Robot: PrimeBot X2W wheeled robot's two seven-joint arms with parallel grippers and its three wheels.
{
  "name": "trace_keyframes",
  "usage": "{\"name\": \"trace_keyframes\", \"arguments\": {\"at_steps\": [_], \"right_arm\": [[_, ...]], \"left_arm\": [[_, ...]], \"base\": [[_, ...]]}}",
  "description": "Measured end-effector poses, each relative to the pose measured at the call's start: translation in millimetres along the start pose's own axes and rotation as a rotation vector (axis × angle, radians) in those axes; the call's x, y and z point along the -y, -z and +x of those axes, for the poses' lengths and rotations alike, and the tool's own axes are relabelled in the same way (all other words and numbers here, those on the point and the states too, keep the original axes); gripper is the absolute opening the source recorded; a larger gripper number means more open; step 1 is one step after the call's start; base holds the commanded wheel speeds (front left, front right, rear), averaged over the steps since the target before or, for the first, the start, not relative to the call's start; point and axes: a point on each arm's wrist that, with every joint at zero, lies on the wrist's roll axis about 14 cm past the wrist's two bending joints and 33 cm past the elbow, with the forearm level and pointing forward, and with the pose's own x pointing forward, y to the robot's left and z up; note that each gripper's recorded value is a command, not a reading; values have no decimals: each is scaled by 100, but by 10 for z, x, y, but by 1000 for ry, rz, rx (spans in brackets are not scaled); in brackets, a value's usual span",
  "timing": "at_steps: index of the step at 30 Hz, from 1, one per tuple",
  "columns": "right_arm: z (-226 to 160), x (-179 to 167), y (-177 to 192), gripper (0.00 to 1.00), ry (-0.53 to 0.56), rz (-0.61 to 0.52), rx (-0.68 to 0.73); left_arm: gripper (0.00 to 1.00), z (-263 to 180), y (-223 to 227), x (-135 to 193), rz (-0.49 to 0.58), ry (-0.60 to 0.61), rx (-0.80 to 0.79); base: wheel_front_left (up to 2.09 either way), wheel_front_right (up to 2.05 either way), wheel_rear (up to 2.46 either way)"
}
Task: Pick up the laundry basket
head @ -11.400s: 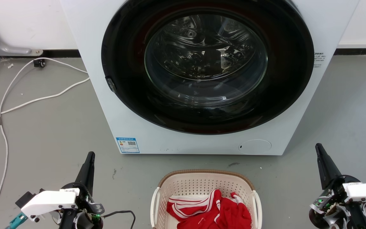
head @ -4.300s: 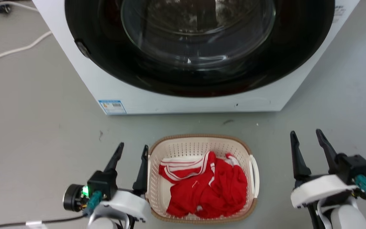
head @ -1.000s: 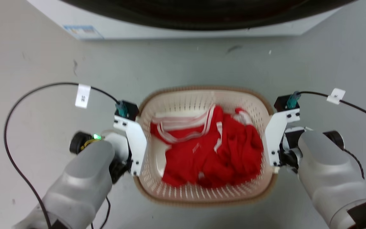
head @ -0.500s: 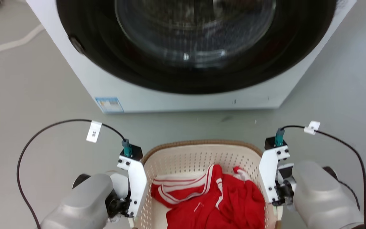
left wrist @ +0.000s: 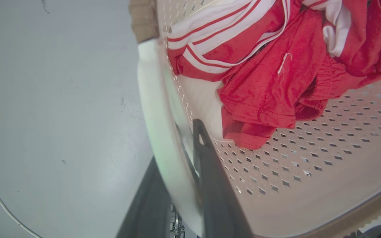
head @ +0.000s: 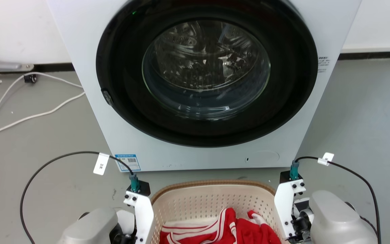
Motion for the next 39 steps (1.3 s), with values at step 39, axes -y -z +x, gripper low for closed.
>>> {"name": "trace_keyframes", "arguments": {"at_steps": [39], "right_arm": [[-92, -82, 103, 0, -30, 22, -7]], "left_arm": [[0, -56, 189, 79, -44, -6, -67]], "base": [[0, 0, 0]]}}
